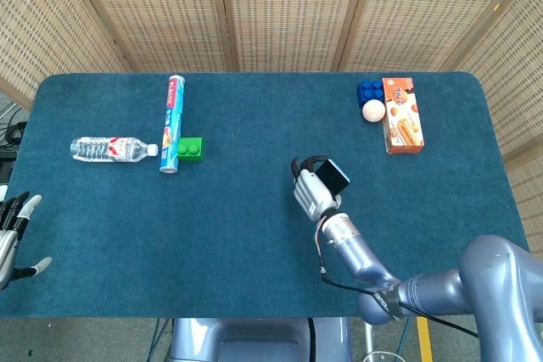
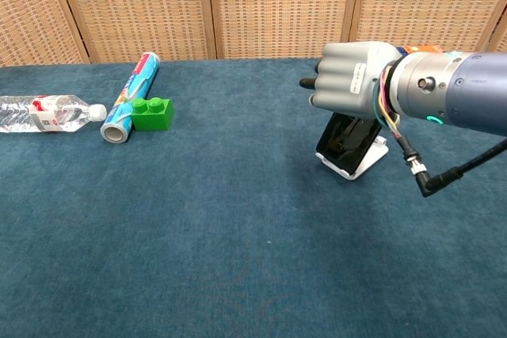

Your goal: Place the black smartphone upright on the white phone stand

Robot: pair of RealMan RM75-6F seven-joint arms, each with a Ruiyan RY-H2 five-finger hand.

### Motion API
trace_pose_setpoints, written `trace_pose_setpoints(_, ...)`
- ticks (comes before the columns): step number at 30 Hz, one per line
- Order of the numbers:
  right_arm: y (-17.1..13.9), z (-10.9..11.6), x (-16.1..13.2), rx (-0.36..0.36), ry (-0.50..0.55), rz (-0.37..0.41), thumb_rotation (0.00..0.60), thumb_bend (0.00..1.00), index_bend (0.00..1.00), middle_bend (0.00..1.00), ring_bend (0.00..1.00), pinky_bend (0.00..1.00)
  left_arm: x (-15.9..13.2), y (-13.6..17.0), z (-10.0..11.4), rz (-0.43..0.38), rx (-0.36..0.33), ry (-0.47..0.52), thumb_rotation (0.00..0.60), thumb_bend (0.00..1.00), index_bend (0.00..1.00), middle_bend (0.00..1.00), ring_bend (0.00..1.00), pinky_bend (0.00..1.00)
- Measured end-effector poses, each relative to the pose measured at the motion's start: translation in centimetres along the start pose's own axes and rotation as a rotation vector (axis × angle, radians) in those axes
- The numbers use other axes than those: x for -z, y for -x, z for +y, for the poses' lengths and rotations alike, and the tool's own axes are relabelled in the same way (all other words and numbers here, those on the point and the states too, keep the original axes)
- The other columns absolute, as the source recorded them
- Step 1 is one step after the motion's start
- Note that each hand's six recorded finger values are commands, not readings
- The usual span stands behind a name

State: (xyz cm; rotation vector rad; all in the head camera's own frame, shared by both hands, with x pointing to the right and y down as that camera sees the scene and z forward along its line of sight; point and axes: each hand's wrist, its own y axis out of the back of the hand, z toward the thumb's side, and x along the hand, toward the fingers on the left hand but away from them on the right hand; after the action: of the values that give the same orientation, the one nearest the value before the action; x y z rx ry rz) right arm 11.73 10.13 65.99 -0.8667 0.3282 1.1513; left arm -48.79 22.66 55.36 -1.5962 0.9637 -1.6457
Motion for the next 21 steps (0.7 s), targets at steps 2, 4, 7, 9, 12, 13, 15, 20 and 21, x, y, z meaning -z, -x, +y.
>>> trace_pose_setpoints(2, -0.05, -0.04, -0.07, 0.002, 0.002, 0.000, 0.600, 0.36, 0.17, 0.02, 0.12, 0.36, -0.06, 0.02, 0.02, -0.001, -0.001, 0.000, 0.600, 0.00, 0.00, 0.00, 0.00, 0.00)
trace_pose_setpoints(4, -0.11, -0.09, -0.14, 0.003, 0.000, 0.001, 0.600, 0.36, 0.16, 0.00, 0.10, 0.35, -0.06, 0.04, 0.04, 0.001, -0.002, 0.000, 0.600, 0.00, 0.00, 0.00, 0.00, 0.00)
trace_pose_setpoints(7, -0.24, -0.22, -0.27, 0.007, -0.003, 0.001, 0.600, 0.36, 0.14, 0.00, 0.06, 0.32, -0.08, 0.05, 0.00, 0.000, -0.001, -0.001, 0.600, 0.00, 0.00, 0.00, 0.00, 0.00)
trace_pose_setpoints(9, -0.37, -0.38, -0.34, 0.008, 0.000, -0.001, 0.600, 0.36, 0.12, 0.00, 0.03, 0.29, -0.11, 0.05, -0.02, -0.001, 0.000, -0.002, 0.600, 0.00, 0.00, 0.00, 0.00, 0.00)
trace_pose_setpoints(12, -0.50, -0.61, -0.38, 0.010, 0.001, -0.005, 0.600, 0.36, 0.09, 0.00, 0.00, 0.23, -0.13, 0.07, -0.03, -0.001, 0.000, -0.002, 0.600, 0.00, 0.00, 0.00, 0.00, 0.00)
trace_pose_setpoints(13, -0.50, -0.67, -0.37, 0.010, 0.003, -0.007, 0.600, 0.36, 0.09, 0.00, 0.00, 0.21, -0.13, 0.08, -0.04, -0.001, 0.000, -0.002, 0.600, 0.00, 0.00, 0.00, 0.00, 0.00)
trace_pose_setpoints(15, -0.47, -0.84, -0.31, 0.007, 0.008, -0.012, 0.600, 0.36, 0.09, 0.00, 0.00, 0.19, -0.17, 0.10, -0.04, -0.002, 0.000, -0.002, 0.600, 0.00, 0.00, 0.00, 0.00, 0.00)
trace_pose_setpoints(20, -0.51, -0.98, -0.30, 0.007, 0.007, -0.016, 0.600, 0.36, 0.07, 0.00, 0.00, 0.17, -0.21, 0.07, 0.00, -0.001, -0.002, -0.002, 0.600, 0.00, 0.00, 0.00, 0.00, 0.00)
trace_pose_setpoints(21, -0.53, -0.97, -0.30, 0.009, 0.007, -0.017, 0.600, 0.36, 0.06, 0.00, 0.00, 0.17, -0.20, 0.07, 0.00, -0.001, -0.002, -0.002, 0.600, 0.00, 0.00, 0.00, 0.00, 0.00)
